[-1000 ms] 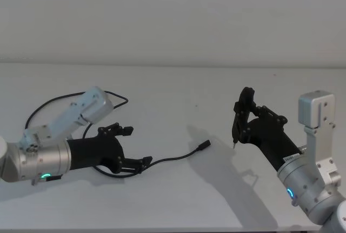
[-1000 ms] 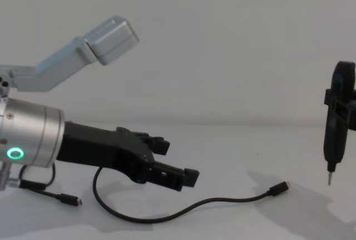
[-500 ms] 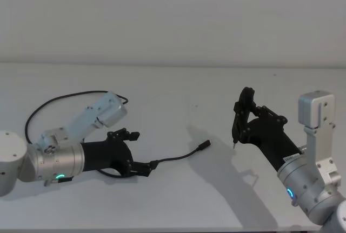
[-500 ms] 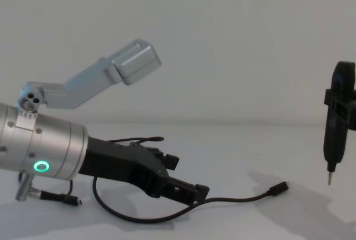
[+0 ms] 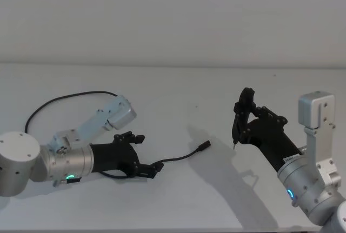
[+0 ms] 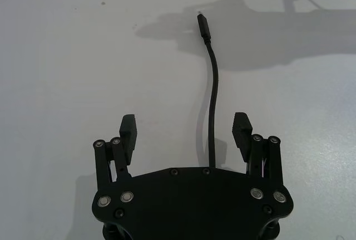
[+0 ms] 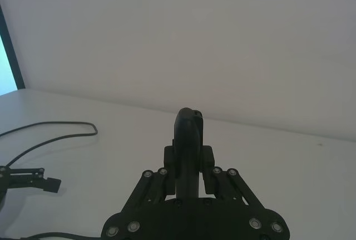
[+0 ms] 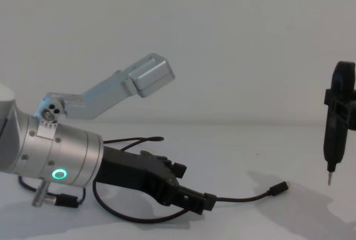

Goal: Pick up the data cable with the one hand.

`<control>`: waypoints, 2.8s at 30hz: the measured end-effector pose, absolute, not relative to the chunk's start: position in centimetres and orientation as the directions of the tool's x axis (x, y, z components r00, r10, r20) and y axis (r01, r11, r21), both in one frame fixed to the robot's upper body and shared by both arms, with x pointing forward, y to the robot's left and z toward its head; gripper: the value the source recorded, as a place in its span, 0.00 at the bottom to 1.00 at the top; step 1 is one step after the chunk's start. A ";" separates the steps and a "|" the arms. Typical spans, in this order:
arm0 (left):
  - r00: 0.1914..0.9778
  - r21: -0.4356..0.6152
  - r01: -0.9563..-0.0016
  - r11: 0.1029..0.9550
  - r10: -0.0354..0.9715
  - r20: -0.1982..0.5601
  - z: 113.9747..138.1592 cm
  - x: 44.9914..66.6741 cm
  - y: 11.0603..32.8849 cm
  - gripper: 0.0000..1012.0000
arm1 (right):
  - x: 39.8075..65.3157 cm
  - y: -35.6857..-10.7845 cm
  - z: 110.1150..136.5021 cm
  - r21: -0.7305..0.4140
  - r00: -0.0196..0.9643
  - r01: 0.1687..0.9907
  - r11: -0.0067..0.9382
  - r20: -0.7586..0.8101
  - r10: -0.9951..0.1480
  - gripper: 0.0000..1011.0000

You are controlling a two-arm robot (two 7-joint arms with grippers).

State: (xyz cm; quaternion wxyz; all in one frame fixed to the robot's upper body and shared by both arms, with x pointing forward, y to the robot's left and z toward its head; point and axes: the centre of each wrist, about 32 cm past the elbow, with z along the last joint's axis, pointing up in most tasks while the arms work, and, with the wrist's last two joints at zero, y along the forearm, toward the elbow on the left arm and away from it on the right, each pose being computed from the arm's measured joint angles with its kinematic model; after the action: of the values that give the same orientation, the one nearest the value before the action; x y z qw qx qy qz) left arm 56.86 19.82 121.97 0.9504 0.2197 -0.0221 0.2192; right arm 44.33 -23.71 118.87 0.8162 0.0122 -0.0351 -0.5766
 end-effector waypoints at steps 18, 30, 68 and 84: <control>0.904 0.446 -0.421 0.790 0.408 0.130 121.7 57.5 18.9 0.99 | 44.3 -23.7 118.9 0.060 0.333 0.940 0.335 0.043 -0.942 0.27; 0.903 0.465 -0.418 0.780 0.414 0.117 121.7 57.8 18.4 0.97 | 44.3 -23.7 118.9 0.060 0.333 0.940 0.335 0.043 -0.942 0.27; 0.901 0.478 -0.418 0.773 0.419 0.111 121.6 57.9 18.2 0.69 | 44.3 -23.7 118.9 0.060 0.333 0.940 0.335 0.043 -0.942 0.27; 0.901 0.479 -0.418 0.772 0.420 0.110 121.6 57.9 18.2 0.59 | 44.3 -23.7 118.9 0.060 0.333 0.940 0.335 0.043 -0.942 0.27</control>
State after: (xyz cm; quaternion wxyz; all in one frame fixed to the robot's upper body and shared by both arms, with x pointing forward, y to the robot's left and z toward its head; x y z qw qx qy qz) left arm 57.95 18.18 121.61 0.9412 0.2542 0.0015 0.2225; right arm 44.33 -23.71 118.87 0.8162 0.0122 -0.0351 -0.5766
